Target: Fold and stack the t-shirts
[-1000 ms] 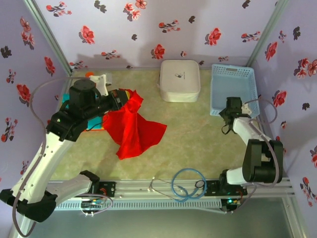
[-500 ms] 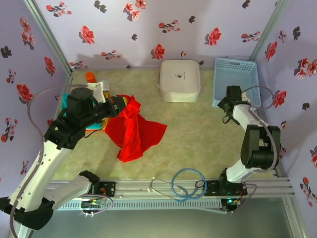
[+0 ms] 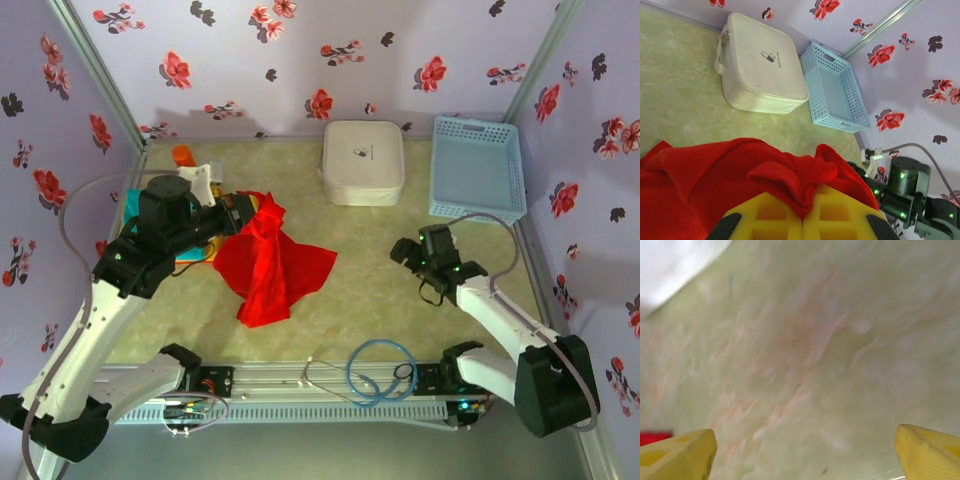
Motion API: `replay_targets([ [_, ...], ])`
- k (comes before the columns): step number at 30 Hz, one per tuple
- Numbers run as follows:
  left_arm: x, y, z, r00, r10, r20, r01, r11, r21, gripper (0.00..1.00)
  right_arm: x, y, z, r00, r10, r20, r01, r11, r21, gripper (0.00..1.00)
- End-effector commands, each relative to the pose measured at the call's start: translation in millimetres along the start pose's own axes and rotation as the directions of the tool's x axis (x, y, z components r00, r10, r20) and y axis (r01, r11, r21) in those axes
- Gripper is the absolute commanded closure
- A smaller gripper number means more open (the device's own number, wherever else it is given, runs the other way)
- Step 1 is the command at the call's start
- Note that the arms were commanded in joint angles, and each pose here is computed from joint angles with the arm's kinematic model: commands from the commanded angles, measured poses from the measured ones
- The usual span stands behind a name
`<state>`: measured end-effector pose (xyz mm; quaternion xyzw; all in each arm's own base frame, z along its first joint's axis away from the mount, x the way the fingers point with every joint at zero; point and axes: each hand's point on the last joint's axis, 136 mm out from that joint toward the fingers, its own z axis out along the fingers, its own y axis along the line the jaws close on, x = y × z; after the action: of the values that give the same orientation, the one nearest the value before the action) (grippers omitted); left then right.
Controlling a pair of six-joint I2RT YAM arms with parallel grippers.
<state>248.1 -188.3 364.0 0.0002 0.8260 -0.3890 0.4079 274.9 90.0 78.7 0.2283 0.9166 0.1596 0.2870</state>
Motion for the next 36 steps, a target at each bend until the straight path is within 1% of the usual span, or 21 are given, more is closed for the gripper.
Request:
replay_targets([
  [1, -5, -7, -3, 0.999, 0.032, 0.024, -0.033, 0.999, 0.034, 1.00, 15, 32, 9, 0.999, 0.021, -0.027, -0.024, 0.994, -0.111, 0.09],
  [3, -5, -9, -5, 0.999, 0.044, 0.024, -0.045, 0.998, 0.044, 1.00, 29, 48, 17, 0.999, -0.004, -0.052, -0.003, 0.992, -0.129, 0.10],
  [6, -4, -8, -8, 0.999, 0.044, 0.024, -0.045, 0.998, 0.043, 1.00, 52, 83, 32, 0.994, -0.073, -0.080, 0.059, 0.985, -0.160, 0.11],
  [9, -3, -9, -10, 0.999, 0.033, 0.015, -0.033, 0.999, 0.040, 1.00, 69, 114, 47, 0.982, -0.162, -0.095, 0.150, 0.981, -0.124, 0.10],
  [12, 0, -7, -13, 0.999, 0.039, 0.003, -0.039, 0.999, 0.029, 1.00, 75, 118, 66, 0.978, -0.180, -0.108, 0.179, 0.984, -0.015, 0.10],
  [13, 1, -6, -15, 0.999, 0.040, -0.002, -0.040, 0.999, 0.025, 1.00, 79, 121, 73, 0.978, -0.171, -0.117, 0.172, 0.985, -0.009, 0.10],
  [16, 3, -7, -22, 0.999, 0.048, -0.009, -0.048, 0.999, 0.021, 1.00, 88, 138, 85, 0.979, -0.154, -0.133, 0.147, 0.987, -0.061, 0.10],
  [18, 4, -6, -26, 0.998, 0.058, -0.009, -0.058, 0.998, 0.017, 1.00, 93, 149, 90, 0.977, -0.163, -0.137, 0.155, 0.986, -0.067, 0.10],
  [21, 7, -3, -25, 0.998, 0.053, -0.015, -0.053, 0.999, 0.011, 1.00, 105, 158, 98, 0.968, -0.194, -0.156, 0.189, 0.981, -0.044, 0.12],
  [23, 8, -2, -25, 0.999, 0.044, -0.018, -0.044, 0.999, 0.010, 1.00, 113, 167, 100, 0.966, -0.202, -0.163, 0.195, 0.979, -0.061, 0.13],
  [25, 9, -3, -27, 0.999, 0.043, -0.015, -0.043, 0.999, 0.012, 1.00, 119, 176, 100, 0.966, -0.207, -0.151, 0.198, 0.977, -0.076, 0.17],
  [27, 8, -4, -29, 0.999, 0.046, -0.010, -0.046, 0.999, 0.017, 1.00, 126, 182, 101, 0.963, -0.217, -0.161, 0.205, 0.975, -0.088, 0.20],
  [28, 8, -4, -30, 0.999, 0.050, -0.008, -0.050, 0.999, 0.018, 1.00, 130, 185, 103, 0.960, -0.225, -0.168, 0.212, 0.973, -0.090, 0.24],
  [30, 9, -3, -32, 0.999, 0.051, -0.007, -0.051, 0.999, 0.017, 1.00, 135, 187, 105, 0.955, -0.239, -0.177, 0.226, 0.970, -0.089, 0.27],
  [32, 12, -2, -33, 0.999, 0.048, -0.014, -0.048, 0.999, 0.012, 1.00, 139, 191, 105, 0.952, -0.250, -0.178, 0.237, 0.967, -0.093, 0.36],
  [33, 13, -2, -34, 0.999, 0.049, -0.014, -0.048, 0.999, 0.012, 1.00, 140, 193, 104, 0.950, -0.255, -0.178, 0.242, 0.966, -0.095, 0.38],
  [36, 15, -1, -39, 0.999, 0.047, -0.011, -0.047, 0.999, 0.014, 1.00, 141, 201, 99, 0.943, -0.286, -0.170, 0.272, 0.957, -0.100, 0.41],
])
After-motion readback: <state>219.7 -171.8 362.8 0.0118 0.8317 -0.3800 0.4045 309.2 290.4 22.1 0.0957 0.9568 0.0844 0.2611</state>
